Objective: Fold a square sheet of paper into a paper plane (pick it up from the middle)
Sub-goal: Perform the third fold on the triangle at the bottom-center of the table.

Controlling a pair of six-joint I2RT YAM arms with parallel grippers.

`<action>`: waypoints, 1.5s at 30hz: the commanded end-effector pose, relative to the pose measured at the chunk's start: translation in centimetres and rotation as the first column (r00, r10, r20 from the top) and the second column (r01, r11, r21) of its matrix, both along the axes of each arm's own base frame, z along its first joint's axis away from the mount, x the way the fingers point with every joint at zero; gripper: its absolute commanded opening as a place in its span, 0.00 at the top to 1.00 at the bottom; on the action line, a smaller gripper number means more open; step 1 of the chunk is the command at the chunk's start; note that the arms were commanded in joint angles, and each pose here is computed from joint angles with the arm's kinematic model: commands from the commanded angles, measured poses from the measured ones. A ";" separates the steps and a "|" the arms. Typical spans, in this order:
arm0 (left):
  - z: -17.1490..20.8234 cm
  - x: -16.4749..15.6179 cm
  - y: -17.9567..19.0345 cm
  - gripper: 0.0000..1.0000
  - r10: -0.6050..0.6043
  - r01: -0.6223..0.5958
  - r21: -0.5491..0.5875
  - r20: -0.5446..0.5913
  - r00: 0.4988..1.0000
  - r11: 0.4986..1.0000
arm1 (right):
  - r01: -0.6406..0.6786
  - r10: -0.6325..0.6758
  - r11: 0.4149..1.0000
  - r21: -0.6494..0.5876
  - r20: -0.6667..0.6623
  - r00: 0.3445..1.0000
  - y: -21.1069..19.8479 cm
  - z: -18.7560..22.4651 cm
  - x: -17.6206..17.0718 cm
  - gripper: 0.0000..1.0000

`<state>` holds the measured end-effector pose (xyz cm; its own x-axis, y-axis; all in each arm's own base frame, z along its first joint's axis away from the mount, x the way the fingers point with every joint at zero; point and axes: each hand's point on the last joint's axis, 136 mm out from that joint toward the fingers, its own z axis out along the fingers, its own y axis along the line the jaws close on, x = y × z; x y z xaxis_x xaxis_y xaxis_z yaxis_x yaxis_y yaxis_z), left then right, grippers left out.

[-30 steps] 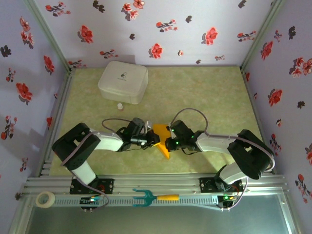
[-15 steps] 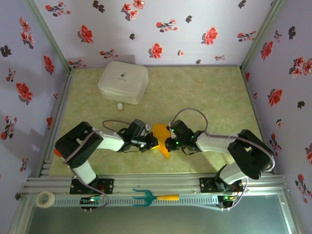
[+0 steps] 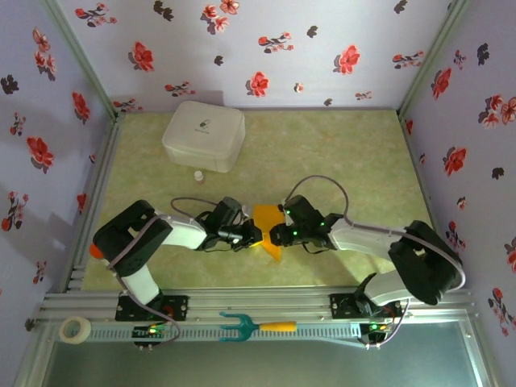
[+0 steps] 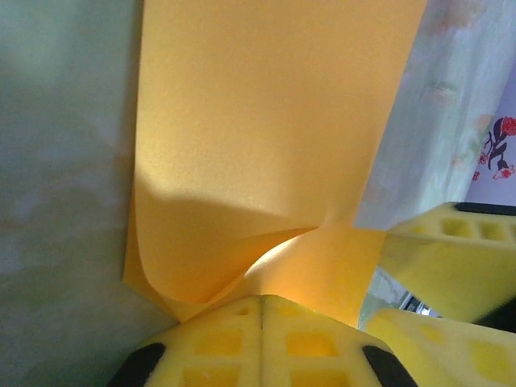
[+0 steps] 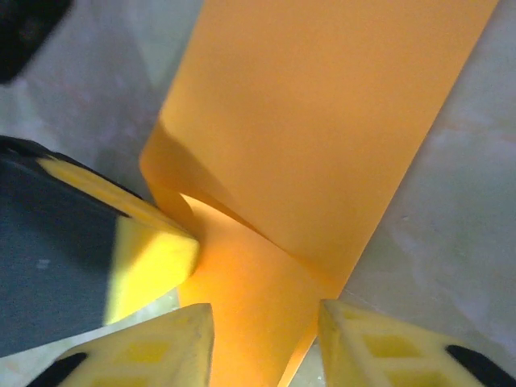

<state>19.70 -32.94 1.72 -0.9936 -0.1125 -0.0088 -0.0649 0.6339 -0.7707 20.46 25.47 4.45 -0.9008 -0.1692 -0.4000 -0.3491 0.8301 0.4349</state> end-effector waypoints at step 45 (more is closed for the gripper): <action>-2.0 -0.7 0.9 1.00 -0.012 0.015 0.080 -0.031 0.999 0.997 | -0.006 0.035 0.996 0.087 -0.339 0.940 2.7 -3.3 -5.5 0.95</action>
